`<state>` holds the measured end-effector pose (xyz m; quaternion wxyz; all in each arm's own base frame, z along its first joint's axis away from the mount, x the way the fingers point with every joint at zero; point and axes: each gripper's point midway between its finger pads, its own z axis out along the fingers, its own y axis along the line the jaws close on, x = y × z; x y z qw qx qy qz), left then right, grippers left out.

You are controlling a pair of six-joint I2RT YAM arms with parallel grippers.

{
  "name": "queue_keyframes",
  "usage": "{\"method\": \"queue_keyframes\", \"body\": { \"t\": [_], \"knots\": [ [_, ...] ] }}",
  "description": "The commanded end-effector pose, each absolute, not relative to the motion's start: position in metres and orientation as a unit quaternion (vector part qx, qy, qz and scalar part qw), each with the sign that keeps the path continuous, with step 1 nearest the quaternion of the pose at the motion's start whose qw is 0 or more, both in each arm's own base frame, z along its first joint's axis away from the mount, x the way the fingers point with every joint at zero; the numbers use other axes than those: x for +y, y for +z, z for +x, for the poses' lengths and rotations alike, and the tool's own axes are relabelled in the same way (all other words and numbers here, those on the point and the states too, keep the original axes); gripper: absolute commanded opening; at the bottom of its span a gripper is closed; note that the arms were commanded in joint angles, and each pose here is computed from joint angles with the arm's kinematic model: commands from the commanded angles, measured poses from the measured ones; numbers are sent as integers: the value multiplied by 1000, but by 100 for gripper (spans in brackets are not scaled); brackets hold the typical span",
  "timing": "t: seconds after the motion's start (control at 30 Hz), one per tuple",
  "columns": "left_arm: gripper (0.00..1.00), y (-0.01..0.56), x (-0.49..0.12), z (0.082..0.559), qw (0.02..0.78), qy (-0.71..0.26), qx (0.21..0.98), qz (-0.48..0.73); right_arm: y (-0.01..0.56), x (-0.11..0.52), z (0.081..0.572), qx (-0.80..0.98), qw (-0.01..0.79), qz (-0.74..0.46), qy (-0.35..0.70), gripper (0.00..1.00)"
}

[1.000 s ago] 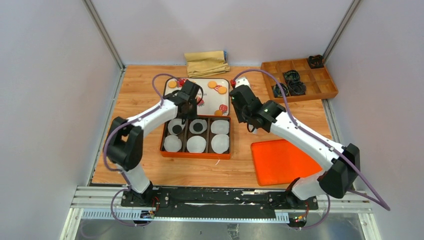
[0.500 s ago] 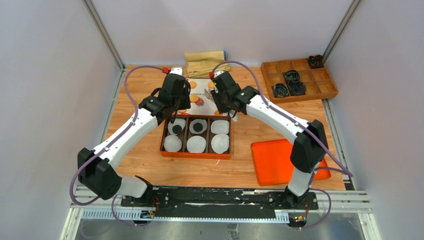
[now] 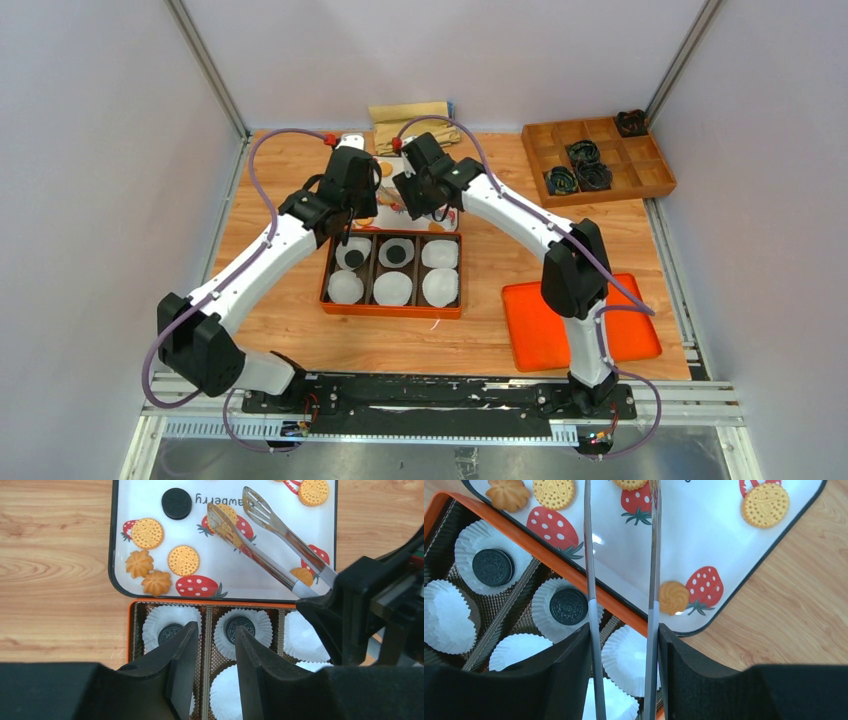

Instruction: Pack the cookies

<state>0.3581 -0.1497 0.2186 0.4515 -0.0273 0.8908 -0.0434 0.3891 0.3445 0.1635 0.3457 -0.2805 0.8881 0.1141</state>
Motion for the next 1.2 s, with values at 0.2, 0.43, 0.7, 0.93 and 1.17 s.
{"method": "queue_keyframes", "body": {
  "t": [0.2,0.43,0.7,0.93,1.17],
  "knots": [
    [41,222,-142,366,455,-35,890,-29,139,345,397,902,298,-297,91,53],
    [41,221,-140,365,456,-41,889,-32,122,343,402,910,278,-300,69,53],
    [40,221,-138,362,457,-46,888,-33,120,344,414,911,287,-290,53,45],
    [40,221,-136,358,455,-43,889,-33,128,345,417,913,292,-280,55,0],
    [39,234,-134,357,474,-50,878,-41,185,316,407,900,349,-258,39,0]
  ]
}}
